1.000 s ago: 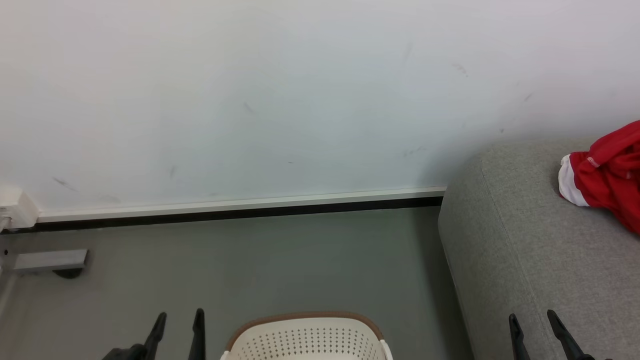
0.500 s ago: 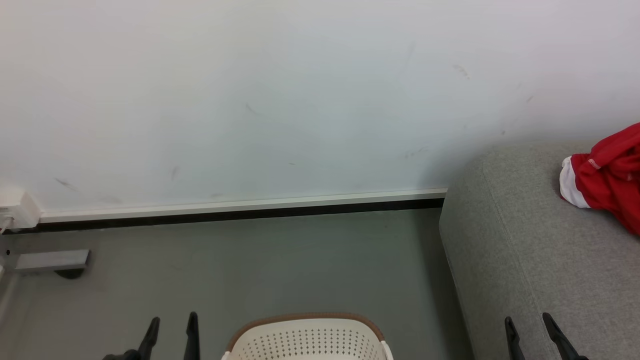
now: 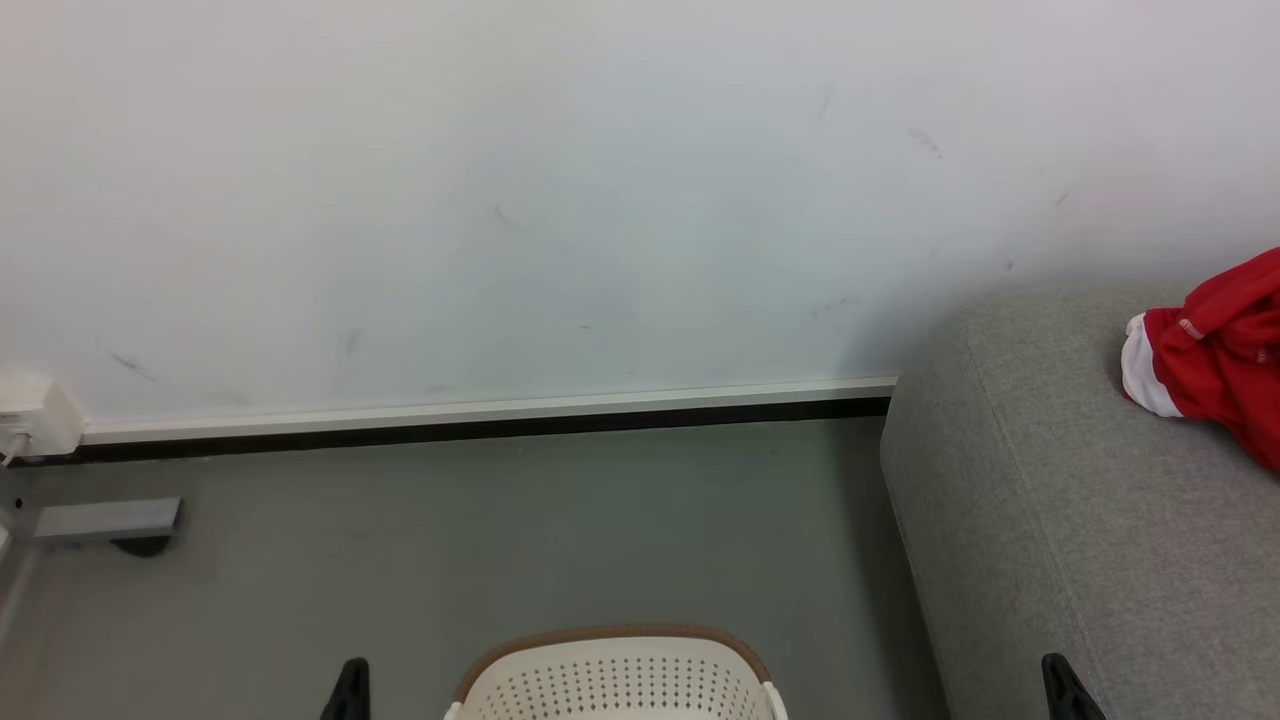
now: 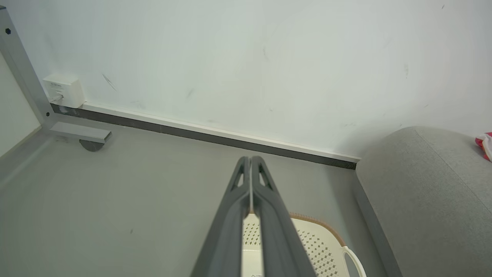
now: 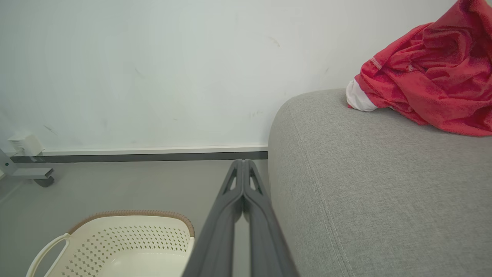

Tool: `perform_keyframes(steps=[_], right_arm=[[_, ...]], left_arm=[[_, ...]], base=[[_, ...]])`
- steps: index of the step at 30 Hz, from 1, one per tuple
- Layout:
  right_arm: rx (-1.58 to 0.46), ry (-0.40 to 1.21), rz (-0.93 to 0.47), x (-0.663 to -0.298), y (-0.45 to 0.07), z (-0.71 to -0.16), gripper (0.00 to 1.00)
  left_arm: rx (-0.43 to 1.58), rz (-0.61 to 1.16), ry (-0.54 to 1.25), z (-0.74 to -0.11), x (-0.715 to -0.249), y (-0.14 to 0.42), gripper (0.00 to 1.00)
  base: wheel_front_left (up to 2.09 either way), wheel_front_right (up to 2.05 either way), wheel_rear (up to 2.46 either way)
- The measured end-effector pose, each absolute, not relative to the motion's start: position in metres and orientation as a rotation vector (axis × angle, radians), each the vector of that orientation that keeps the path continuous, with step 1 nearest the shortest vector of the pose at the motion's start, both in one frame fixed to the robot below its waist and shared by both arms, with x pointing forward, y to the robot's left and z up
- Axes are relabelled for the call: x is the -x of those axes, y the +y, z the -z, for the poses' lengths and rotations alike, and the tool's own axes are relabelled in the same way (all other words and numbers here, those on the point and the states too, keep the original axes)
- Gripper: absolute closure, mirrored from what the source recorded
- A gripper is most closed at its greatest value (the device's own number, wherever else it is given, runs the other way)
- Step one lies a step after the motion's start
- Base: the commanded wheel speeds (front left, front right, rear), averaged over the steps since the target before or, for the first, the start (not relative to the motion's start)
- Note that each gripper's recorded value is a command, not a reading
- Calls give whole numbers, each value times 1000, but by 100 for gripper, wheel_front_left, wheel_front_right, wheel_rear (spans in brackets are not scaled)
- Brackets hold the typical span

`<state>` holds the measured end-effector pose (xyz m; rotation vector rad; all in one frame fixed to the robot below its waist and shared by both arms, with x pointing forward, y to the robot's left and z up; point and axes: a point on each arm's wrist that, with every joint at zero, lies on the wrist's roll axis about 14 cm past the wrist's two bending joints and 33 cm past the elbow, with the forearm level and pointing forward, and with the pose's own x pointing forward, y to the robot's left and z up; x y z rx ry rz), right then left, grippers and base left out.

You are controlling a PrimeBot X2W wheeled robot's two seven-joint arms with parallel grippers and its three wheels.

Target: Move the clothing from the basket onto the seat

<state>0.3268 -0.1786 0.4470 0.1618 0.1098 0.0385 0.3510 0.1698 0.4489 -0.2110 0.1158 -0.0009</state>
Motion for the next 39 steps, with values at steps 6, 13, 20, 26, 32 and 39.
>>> perform_keyframes(steps=[6, 13, 20, 26, 32, 39], right_arm=[[-277, 121, -3, -329, -183, -446, 100], [-401, 125, 35, -331, -189, -447, 100], [-516, 113, 57, -338, -193, -453, 100], [-605, 108, 72, -342, -195, -455, 100], [-695, 106, 85, -345, -198, -457, 100], [-788, 93, 93, -351, -200, -462, 100]], left_arm=[[322, -28, 140, -446, -352, 174, 100], [446, -56, 144, -448, -355, 179, 100], [559, -73, 147, -451, -358, 181, 100], [648, -82, 144, -454, -362, 183, 100], [730, -90, 144, -456, -364, 185, 100], [830, -94, 137, -459, -367, 186, 100]], base=[[0, 0, 0], [0, 0, 0], [0, 0, 0], [0, 0, 0], [0, 0, 0], [0, 0, 0]])
